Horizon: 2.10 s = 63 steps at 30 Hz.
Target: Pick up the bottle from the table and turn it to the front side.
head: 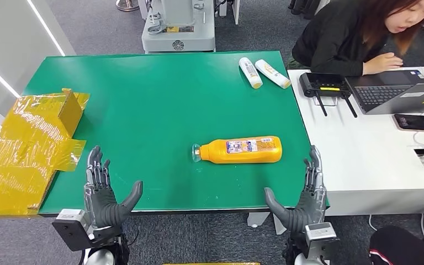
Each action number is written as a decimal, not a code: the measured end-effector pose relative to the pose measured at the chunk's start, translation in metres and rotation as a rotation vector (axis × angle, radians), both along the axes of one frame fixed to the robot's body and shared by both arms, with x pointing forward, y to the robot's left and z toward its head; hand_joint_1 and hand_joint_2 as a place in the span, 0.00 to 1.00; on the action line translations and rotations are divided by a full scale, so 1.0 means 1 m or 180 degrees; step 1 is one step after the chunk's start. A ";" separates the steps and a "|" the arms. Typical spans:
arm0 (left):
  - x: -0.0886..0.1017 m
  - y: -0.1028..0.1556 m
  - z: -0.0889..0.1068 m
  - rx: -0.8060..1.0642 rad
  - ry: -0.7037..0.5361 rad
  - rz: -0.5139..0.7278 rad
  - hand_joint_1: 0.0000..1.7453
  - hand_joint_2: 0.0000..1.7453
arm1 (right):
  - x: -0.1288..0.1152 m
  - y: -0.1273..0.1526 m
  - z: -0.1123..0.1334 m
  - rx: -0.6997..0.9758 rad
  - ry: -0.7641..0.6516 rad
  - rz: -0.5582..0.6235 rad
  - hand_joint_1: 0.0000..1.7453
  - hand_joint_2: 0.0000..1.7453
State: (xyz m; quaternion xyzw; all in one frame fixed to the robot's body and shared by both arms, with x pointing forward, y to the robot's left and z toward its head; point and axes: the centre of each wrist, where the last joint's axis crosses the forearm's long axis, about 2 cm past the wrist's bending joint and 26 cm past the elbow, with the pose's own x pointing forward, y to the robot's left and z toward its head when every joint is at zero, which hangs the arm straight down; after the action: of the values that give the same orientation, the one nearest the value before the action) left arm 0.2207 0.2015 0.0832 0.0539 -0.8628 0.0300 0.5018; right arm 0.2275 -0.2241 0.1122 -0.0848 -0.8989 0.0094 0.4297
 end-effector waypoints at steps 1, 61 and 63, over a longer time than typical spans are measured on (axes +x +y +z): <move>0.000 0.000 0.000 0.0000 -0.0002 0.0000 0.00 1.00 | 0.000 0.000 0.000 0.0000 -0.0001 0.0000 0.00 1.00; 0.068 -0.043 0.020 0.0032 -0.0143 -0.0920 0.00 1.00 | 0.200 0.009 0.030 -0.3740 0.2171 0.1274 0.00 1.00; 0.068 -0.043 0.020 0.0031 -0.0128 -0.0908 0.00 1.00 | 0.203 0.008 0.033 -0.3912 0.2227 0.1263 0.00 1.00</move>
State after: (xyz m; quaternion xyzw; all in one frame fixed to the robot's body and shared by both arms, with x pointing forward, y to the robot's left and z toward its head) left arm 0.2887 0.1585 0.1031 -0.0673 -0.8717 -0.0448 0.4834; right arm 0.4302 -0.2158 0.1449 -0.1381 -0.5401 0.6158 0.5567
